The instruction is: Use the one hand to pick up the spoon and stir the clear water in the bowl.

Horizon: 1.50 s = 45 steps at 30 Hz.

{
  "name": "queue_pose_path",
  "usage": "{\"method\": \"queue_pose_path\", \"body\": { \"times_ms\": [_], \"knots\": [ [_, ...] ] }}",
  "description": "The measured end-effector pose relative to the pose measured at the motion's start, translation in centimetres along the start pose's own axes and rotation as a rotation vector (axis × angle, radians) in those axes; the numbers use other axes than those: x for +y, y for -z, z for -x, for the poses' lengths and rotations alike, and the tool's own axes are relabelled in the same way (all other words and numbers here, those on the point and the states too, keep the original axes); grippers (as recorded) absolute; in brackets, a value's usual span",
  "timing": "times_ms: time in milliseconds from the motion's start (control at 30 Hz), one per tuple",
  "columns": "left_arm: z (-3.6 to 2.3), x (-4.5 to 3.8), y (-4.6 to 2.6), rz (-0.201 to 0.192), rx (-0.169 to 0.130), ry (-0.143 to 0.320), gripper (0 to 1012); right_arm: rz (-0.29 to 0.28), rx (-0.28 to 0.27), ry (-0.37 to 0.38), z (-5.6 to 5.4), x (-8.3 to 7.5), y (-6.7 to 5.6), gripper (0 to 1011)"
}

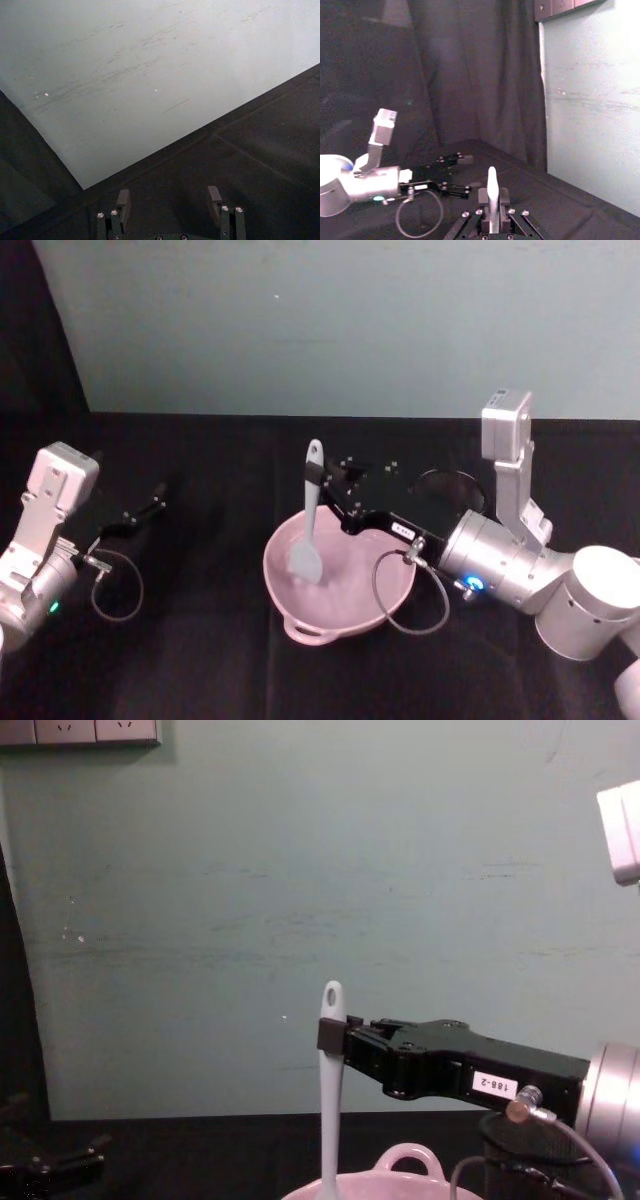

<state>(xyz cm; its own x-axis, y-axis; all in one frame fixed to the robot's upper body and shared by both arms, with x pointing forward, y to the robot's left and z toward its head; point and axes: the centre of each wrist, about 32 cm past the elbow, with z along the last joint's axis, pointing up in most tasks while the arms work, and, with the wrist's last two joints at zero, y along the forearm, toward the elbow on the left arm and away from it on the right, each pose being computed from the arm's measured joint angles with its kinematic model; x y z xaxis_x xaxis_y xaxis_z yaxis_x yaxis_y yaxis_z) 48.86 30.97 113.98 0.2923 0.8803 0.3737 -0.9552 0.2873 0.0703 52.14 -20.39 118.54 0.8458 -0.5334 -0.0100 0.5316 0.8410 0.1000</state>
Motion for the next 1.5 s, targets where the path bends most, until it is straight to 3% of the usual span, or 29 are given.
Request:
{"method": "queue_pose_path", "body": {
  "times_ms": [200,367,667,1033,1233,1500],
  "knots": [
    [0.0,0.0,0.0,0.0,0.0,0.0,1005,0.008,-0.013,0.031,-1.4,0.0,0.0,121],
    [0.0,0.0,0.0,0.0,0.0,0.0,1005,0.01,-0.033,0.084,-2.9,-1.1,-0.5,120],
    [0.0,0.0,0.0,0.0,0.0,0.0,1005,0.016,-0.054,0.129,-3.6,-3.0,-1.0,120],
    [0.0,0.0,0.0,0.0,0.0,0.0,1005,0.03,-0.047,0.083,-1.7,-3.7,-0.9,120],
    [0.0,0.0,0.0,0.0,0.0,0.0,1005,0.023,-0.024,0.018,0.3,-2.7,-0.5,120],
    [0.0,0.0,0.0,0.0,0.0,0.0,1005,0.003,-0.005,-0.018,1.1,-1.3,-0.3,121]
  ]
}}
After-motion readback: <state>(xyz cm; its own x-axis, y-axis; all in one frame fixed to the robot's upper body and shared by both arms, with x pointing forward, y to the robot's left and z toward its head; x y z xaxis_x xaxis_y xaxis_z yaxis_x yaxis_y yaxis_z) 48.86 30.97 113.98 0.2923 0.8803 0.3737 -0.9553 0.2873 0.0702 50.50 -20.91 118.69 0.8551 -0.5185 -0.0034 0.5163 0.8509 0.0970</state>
